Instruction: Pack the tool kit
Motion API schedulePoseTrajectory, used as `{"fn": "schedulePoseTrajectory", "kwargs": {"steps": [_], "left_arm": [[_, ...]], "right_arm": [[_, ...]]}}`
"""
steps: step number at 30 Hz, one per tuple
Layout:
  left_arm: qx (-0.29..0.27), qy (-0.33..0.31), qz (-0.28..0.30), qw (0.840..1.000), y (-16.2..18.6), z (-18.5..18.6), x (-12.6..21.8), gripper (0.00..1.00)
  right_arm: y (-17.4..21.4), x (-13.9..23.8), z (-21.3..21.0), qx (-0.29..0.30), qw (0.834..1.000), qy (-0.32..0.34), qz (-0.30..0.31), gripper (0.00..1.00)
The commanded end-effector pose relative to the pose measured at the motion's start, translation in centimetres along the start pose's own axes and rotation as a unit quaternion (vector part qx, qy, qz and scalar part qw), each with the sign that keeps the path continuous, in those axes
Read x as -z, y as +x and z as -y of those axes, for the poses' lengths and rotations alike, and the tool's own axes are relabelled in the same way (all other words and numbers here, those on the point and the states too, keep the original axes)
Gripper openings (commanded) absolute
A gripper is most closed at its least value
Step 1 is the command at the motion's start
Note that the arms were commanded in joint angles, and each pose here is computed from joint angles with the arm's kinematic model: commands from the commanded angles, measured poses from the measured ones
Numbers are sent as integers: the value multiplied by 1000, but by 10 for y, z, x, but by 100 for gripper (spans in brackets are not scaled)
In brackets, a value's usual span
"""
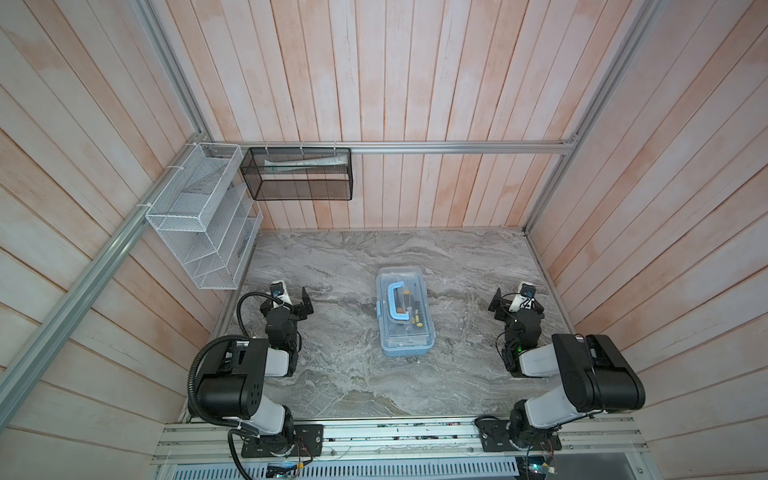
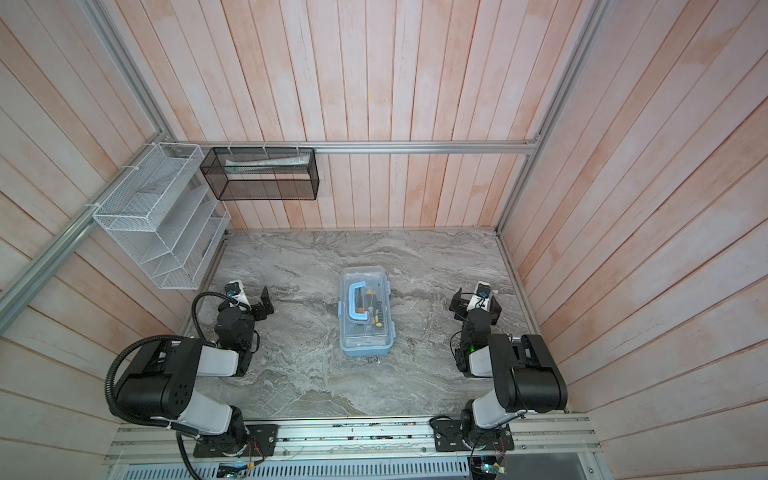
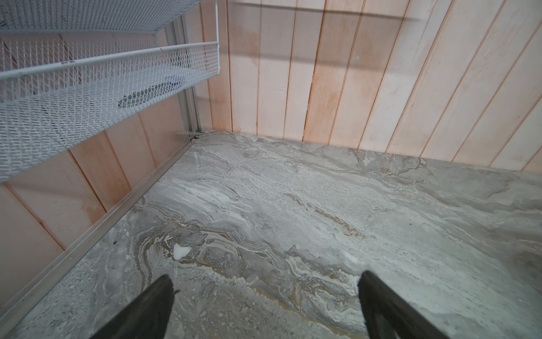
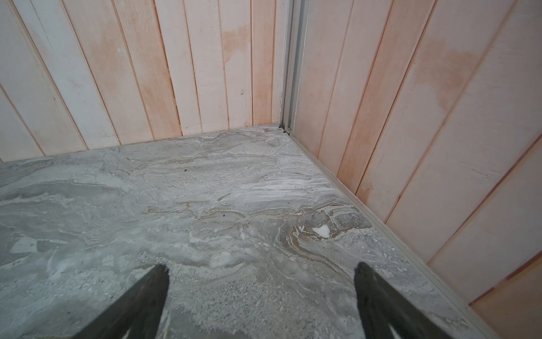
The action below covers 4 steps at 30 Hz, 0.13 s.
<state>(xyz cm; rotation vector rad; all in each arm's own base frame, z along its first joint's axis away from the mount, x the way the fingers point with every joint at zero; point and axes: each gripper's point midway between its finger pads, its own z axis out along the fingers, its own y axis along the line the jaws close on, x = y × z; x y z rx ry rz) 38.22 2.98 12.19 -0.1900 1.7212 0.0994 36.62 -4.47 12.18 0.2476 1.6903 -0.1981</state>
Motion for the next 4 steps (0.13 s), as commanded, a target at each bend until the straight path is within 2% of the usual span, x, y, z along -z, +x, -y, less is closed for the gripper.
{"fn": "schedulePoseTrajectory", "kwargs": {"steps": [1, 4], "left_arm": [[-2, 6, 6, 1000, -5, 2, -4, 100], [-3, 7, 13, 1000, -7, 2, -1, 100]], "right_arm": [[-6, -2, -4, -5, 1000, -6, 4, 98], [-5, -2, -3, -5, 1000, -5, 4, 98]]}}
